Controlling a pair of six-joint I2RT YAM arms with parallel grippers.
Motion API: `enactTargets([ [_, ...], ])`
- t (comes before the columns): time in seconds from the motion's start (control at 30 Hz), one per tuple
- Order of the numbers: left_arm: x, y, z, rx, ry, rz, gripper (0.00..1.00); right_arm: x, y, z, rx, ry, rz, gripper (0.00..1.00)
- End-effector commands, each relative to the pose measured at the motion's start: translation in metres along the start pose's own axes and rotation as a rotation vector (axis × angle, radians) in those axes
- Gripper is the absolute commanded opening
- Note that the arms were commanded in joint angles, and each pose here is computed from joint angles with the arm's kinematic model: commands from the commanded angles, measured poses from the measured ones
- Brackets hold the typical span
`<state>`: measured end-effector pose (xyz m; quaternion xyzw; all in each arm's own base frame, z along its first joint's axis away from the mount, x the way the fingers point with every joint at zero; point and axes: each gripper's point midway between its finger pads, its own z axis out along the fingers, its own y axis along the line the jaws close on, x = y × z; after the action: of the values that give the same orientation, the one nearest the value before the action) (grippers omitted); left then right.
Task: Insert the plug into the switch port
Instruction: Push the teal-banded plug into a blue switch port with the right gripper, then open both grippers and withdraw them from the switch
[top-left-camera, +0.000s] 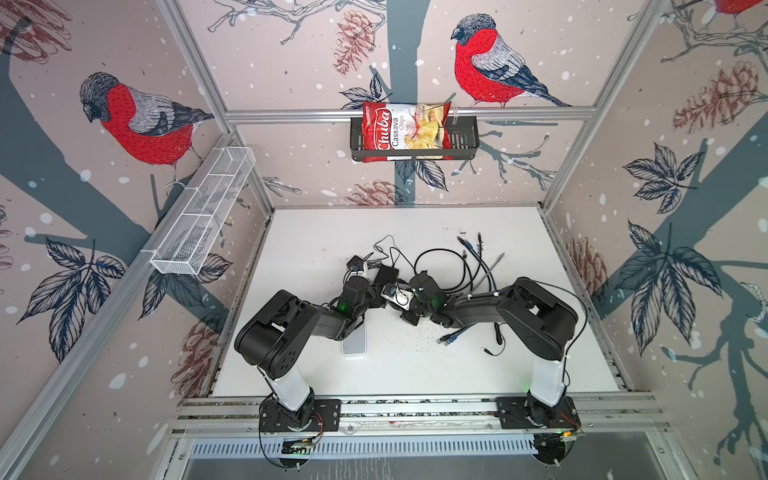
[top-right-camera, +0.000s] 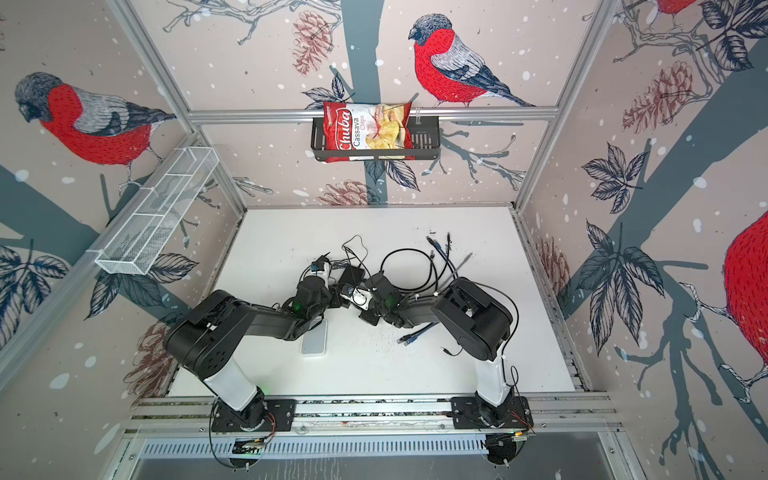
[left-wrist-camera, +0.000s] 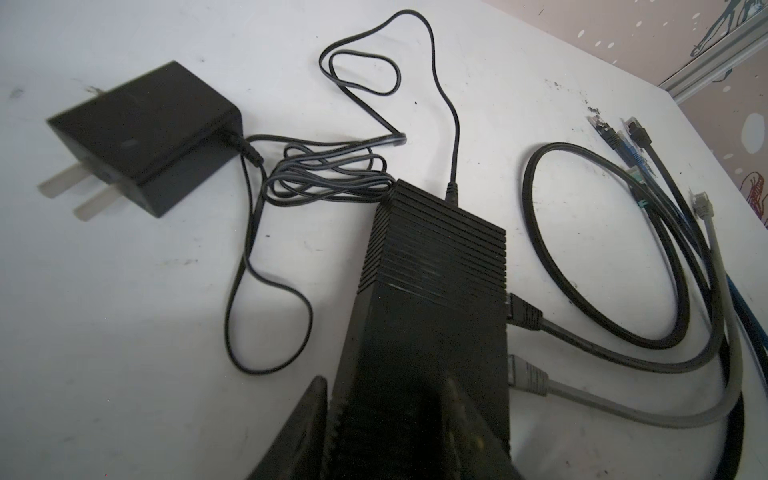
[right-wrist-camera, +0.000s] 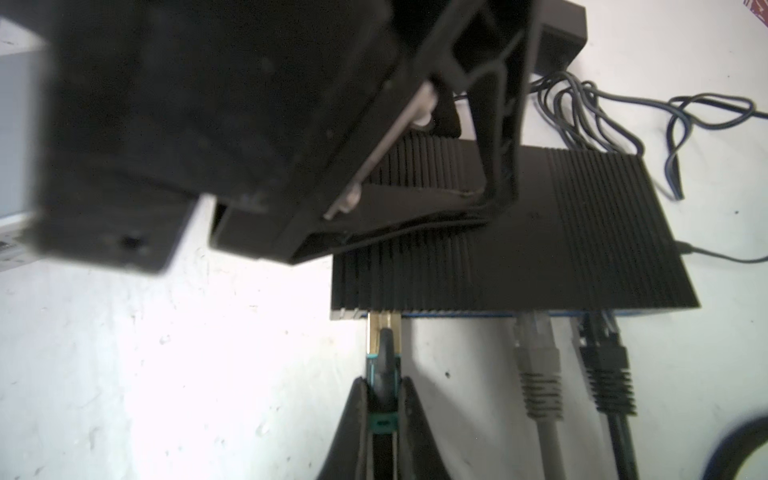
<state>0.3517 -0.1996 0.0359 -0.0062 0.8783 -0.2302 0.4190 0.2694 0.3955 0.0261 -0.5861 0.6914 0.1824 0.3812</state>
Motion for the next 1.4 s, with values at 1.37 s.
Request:
enactTargets([
  [1.37, 0.005, 0.040, -0.026, -0.106, 0.099, -0.063, 0.53, -0.039, -0.060, 0.040, -0.111, -0.057, -0.116, 0.17],
])
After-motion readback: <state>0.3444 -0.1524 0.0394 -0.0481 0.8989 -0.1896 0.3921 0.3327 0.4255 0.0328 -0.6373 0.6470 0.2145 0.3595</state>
